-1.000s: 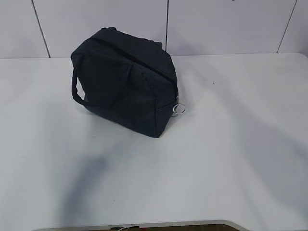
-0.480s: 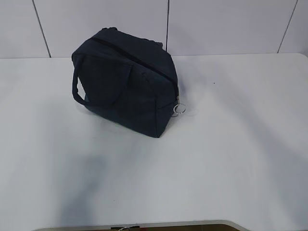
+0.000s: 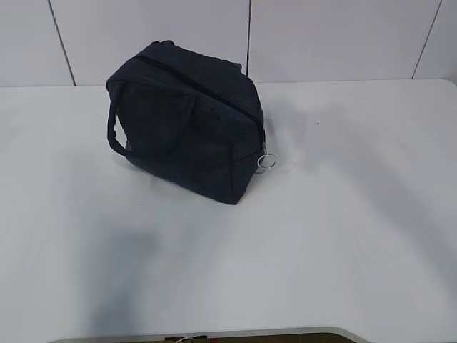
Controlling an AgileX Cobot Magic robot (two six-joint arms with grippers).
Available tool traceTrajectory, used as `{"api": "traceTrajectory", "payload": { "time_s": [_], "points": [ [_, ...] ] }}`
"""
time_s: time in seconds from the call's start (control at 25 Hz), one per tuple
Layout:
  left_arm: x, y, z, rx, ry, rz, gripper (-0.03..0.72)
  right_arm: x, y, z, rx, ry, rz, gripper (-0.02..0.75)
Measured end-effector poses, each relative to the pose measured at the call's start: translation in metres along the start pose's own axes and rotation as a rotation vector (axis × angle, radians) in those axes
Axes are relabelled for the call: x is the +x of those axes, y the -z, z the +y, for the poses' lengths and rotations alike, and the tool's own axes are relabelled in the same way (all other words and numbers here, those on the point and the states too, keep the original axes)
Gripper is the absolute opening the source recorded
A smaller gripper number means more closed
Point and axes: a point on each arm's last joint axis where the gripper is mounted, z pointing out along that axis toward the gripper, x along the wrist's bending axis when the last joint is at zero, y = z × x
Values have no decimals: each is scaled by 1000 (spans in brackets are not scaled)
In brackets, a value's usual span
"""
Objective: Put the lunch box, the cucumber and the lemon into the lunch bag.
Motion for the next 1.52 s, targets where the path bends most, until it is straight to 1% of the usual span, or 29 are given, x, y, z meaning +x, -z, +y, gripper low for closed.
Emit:
{"api": "traceTrajectory", "payload": {
  "time_s": [0.08, 0.16, 0.4, 0.56, 0.68, 0.84, 0.96, 1.24, 1.52],
  "points": [
    [-2, 0, -5, 57, 13, -19, 326, 5, 1, -9, 6, -18, -29, 375],
    [-3, 0, -8, 89, 24, -29, 326, 10, 4, -17, 10, -43, -51, 375],
    [-3, 8, -11, 105, 68, -30, 326, 21, 11, -36, 23, -132, -88, 375],
    [-3, 22, -13, 80, 89, -22, 326, 28, 11, -45, 63, -206, -71, 375],
    [-6, 33, -21, 65, 106, -18, 326, 33, 4, -50, 105, -244, -44, 375],
    [-14, 43, -44, 66, 120, -18, 326, 38, 2, -56, 116, -274, -36, 375],
    [-20, 51, -62, 65, 154, -17, 326, 45, 5, -64, 112, -296, -30, 375],
    [-34, 70, -101, 39, 232, -8, 327, 66, 17, -86, 72, -392, -53, 375],
    [-51, 80, -139, 21, 267, -39, 328, 86, 28, -110, 37, -498, -77, 375]
  ]
}}
